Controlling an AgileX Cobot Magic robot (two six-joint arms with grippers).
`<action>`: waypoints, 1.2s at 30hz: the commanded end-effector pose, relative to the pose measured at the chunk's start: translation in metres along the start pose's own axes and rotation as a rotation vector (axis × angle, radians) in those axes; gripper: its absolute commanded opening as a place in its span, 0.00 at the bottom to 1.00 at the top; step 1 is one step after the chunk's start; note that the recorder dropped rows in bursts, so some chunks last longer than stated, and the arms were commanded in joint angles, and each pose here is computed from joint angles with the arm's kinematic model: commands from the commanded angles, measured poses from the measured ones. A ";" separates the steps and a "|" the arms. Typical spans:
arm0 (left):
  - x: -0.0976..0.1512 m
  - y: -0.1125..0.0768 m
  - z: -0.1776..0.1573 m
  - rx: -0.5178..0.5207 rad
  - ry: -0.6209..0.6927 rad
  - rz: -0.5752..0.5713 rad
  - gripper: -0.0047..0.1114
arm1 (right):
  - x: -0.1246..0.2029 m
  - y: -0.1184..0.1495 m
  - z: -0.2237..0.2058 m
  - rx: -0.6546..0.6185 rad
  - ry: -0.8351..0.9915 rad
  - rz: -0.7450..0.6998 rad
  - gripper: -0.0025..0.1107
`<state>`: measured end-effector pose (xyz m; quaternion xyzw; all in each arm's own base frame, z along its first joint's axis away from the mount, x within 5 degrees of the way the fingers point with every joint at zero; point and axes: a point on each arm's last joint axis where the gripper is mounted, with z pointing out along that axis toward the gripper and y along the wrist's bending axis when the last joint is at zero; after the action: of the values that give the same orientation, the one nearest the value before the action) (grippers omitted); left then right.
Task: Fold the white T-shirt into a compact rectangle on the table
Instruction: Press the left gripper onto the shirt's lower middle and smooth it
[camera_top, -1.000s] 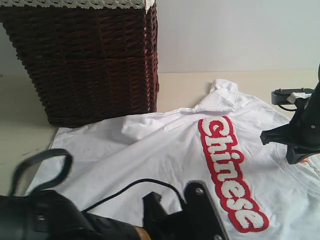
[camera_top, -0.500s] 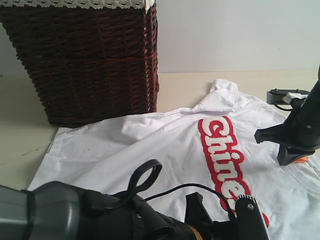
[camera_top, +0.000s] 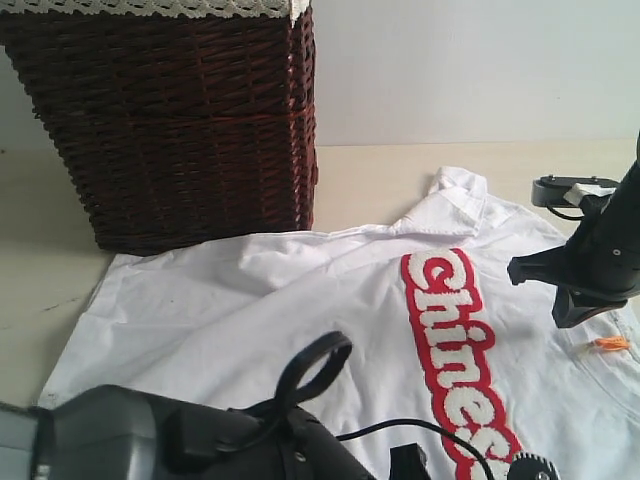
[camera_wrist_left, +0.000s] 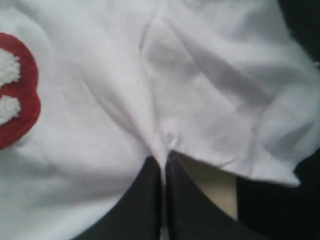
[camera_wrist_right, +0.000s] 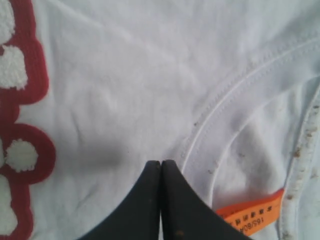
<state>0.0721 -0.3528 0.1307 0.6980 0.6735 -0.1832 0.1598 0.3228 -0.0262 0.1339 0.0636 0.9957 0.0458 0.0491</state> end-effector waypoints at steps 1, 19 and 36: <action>-0.008 -0.004 -0.015 0.014 -0.050 -0.042 0.10 | -0.003 0.000 -0.002 -0.002 -0.016 -0.006 0.02; 0.023 0.036 -0.076 -0.098 0.038 -0.276 0.31 | -0.001 0.001 -0.002 -0.009 0.008 -0.009 0.02; 0.146 0.201 -0.119 -0.613 -0.363 -1.113 0.04 | -0.002 0.003 -0.002 -0.041 -0.003 -0.006 0.02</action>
<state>0.2717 -0.1823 0.1696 0.1561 0.9204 -0.1498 0.3257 0.3219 -0.0224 0.1342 0.0626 0.9949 0.0660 0.0428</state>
